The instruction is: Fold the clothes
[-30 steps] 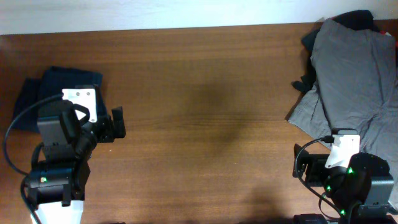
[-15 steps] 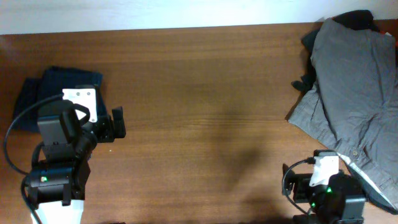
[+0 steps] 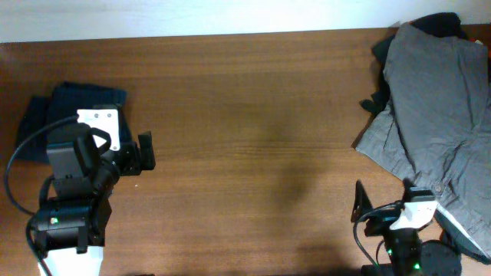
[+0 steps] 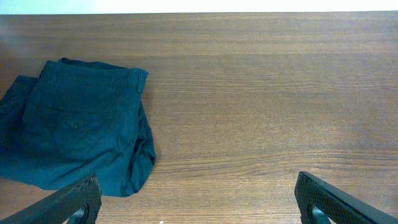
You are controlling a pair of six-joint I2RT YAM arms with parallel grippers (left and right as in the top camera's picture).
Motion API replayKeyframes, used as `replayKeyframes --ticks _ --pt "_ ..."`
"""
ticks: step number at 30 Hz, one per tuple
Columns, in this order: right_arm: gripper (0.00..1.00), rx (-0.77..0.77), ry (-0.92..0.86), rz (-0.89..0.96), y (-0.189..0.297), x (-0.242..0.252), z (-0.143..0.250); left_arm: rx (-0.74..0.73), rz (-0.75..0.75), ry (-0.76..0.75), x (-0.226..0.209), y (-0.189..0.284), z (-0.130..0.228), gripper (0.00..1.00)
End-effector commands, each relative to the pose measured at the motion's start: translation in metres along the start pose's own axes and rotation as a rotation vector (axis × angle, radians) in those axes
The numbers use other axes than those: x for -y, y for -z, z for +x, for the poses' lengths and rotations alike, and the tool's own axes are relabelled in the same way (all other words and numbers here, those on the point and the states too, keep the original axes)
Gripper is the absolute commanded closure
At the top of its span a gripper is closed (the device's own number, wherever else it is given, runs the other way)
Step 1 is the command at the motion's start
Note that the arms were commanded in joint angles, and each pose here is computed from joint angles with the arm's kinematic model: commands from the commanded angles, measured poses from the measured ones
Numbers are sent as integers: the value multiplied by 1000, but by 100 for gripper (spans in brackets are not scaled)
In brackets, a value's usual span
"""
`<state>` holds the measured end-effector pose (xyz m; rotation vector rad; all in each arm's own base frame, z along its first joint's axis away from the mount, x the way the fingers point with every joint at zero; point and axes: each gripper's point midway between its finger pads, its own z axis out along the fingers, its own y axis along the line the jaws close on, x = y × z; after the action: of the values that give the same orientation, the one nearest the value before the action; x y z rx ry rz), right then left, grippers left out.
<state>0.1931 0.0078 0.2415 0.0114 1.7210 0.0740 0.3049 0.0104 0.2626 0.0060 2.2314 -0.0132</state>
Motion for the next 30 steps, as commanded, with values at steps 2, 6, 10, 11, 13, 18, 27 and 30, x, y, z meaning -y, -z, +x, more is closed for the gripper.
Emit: replayKeyframes --ticks 2,6,10,11,13,18,27,30 --pt "1 217 -9 11 -16 3 -29 -1 -10 8 -2 -1 1 1" --pt "1 350 -10 13 -38 5 -16 -1 -10 8 -2 -1 1 1" --pt "1 343 -13 10 -51 5 12 -1 -10 8 -2 -1 1 1" --pt "1 331 -15 6 -52 4 15 -1 -10 8 -2 -1 1 1" --pt "1 287 -19 30 -55 7 25 -1 -10 8 -2 -1 1 1" --pt "1 72 -5 38 -65 7 77 -1 -10 8 -2 -1 1 1" --pt "1 83 -9 58 -64 13 74 -1 -10 8 -2 -1 1 1" --pt "1 86 -14 97 -64 23 74 -1 -10 8 -2 -1 1 1"
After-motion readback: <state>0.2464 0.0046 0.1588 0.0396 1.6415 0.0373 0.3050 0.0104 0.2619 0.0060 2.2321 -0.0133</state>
